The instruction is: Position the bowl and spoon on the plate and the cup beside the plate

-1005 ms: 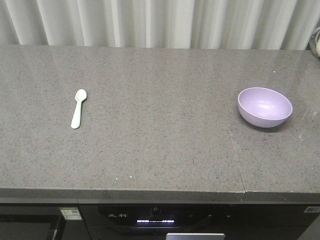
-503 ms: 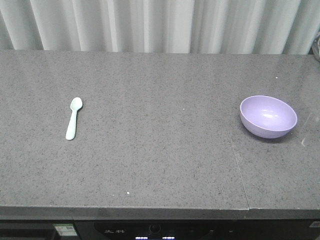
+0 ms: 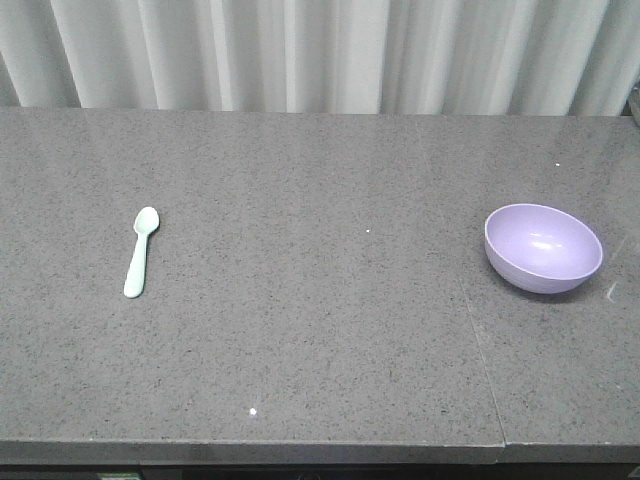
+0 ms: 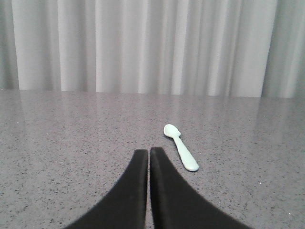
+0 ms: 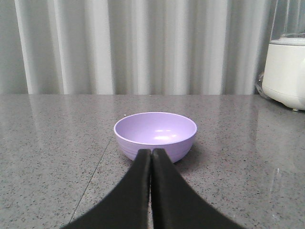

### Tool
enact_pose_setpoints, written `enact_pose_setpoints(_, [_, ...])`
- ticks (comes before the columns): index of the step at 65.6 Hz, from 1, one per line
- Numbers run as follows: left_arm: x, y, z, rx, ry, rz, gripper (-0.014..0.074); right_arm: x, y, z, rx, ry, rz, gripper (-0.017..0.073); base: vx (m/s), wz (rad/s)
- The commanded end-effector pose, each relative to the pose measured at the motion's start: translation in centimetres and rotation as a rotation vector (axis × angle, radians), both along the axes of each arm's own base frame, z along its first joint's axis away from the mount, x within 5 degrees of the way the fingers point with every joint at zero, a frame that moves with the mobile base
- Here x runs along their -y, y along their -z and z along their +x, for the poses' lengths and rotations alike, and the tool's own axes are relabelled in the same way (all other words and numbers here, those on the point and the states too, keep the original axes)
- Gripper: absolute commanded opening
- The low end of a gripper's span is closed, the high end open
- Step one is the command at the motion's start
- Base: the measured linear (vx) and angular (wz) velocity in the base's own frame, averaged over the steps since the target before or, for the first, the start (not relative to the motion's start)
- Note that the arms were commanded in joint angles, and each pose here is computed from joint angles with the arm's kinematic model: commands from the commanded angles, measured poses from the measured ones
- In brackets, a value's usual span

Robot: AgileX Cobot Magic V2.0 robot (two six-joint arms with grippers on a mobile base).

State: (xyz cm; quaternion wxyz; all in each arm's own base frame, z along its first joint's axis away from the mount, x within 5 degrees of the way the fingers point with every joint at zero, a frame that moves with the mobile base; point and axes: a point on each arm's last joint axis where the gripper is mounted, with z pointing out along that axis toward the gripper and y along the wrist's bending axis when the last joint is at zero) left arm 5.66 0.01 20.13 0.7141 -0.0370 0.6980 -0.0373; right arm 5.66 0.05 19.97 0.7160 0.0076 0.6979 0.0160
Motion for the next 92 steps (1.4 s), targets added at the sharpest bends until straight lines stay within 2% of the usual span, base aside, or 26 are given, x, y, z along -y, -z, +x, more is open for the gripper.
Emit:
enact_pose_setpoints(1, [0.04, -1.36, -0.27, 0.109, 0.005, -0.008, -0.0006, -0.06, -0.43, -0.05, 0.07, -0.007, -0.01, -0.0009, 0.03, -0.01])
enact_pose_setpoints(92, [0.04, -1.36, -0.27, 0.109, 0.005, -0.008, -0.0006, -0.06, -0.42, -0.05, 0.069, -0.007, -0.01, -0.0009, 0.02, 0.0])
